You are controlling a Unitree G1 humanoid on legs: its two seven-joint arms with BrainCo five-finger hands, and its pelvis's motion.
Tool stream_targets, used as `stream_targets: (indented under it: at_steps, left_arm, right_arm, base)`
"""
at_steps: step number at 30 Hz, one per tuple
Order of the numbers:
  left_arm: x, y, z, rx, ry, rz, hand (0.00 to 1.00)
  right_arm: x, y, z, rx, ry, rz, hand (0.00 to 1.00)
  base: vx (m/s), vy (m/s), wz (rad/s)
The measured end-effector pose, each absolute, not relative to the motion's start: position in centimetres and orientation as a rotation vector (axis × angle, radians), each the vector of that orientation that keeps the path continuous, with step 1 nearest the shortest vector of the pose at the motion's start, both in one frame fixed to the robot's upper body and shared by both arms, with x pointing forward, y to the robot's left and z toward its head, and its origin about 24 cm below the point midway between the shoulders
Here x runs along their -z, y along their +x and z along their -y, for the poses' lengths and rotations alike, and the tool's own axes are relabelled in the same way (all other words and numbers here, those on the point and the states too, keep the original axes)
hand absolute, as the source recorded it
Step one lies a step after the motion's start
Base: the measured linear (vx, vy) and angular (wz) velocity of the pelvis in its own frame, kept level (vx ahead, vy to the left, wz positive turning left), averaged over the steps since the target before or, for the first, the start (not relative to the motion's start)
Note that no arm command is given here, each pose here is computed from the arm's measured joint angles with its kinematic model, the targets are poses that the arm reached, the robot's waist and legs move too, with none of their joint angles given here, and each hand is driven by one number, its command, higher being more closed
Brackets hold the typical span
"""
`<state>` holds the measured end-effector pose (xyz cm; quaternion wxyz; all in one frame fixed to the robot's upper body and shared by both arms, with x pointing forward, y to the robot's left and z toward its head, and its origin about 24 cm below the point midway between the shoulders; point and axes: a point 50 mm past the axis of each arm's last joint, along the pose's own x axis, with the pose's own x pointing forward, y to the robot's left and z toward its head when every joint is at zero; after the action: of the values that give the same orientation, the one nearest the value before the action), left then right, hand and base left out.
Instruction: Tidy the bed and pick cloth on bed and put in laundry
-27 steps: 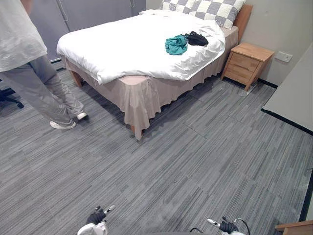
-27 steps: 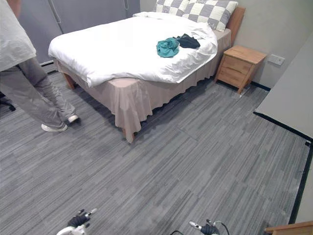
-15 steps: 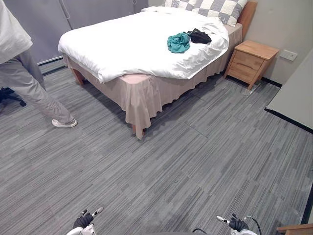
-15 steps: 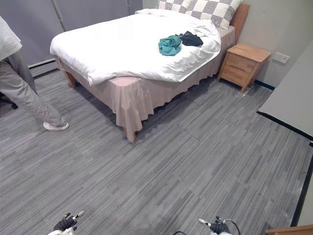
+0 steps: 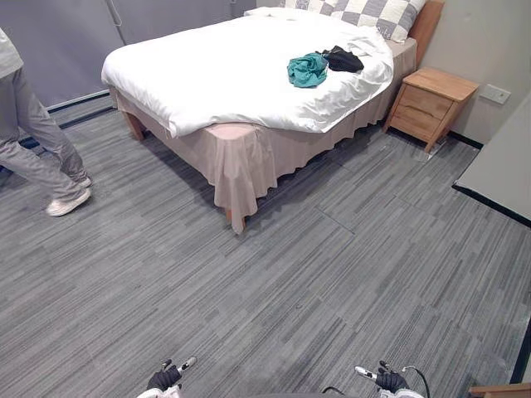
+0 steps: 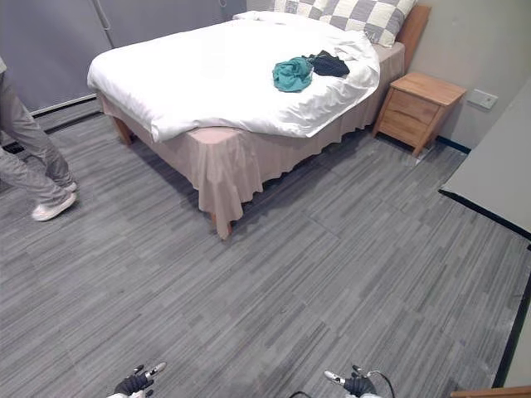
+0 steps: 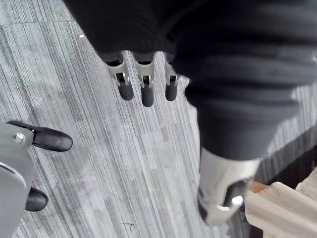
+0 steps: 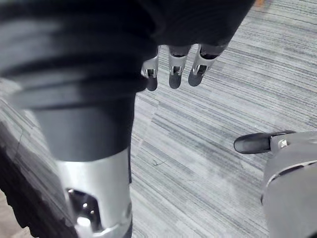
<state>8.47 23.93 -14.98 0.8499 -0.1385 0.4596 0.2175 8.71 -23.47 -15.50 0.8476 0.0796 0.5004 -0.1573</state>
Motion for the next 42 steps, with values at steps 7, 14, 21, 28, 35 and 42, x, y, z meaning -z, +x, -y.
stream_targets:
  at_steps: [7,14,21,28,35,42]
  left_arm:
    - [16.1,5.1,-21.7,-0.457,-0.363,-1.034,0.0]
    - [16.0,5.1,-21.4,-0.411,-0.349,-1.02,0.0]
    - [15.9,6.8,-21.7,-0.292,-0.258,-1.037,0.0]
    - [14.8,11.6,-20.9,-0.176,-0.216,-0.928,0.0]
    - [14.1,11.7,-22.6,-0.249,-0.267,-0.868,0.0]
    - [15.2,9.9,-19.2,-0.228,-0.362,-0.91,0.0]
  right_arm:
    - [15.7,7.8,23.6,0.331,0.174,-1.112,0.0]
    - [15.3,9.5,23.9,0.288,0.164,-1.066,0.0]
    - [15.4,9.9,22.9,0.267,0.186,-1.046,0.0]
    - [15.4,10.0,22.5,0.306,0.224,-1.013,0.0]
    - [15.3,8.3,22.0,0.347,0.232,-0.988,0.0]
    - [14.9,10.0,23.3,0.249,0.099,-1.005,0.0]
  base:
    - [0.15,0.093,-0.38]
    - [0.37,0.334,-0.54]
    - [0.33,0.18,-0.18]
    - [0.29,0.023,0.15]
    - [0.56,-0.261,0.45]
    - [0.7,-0.439,0.25]
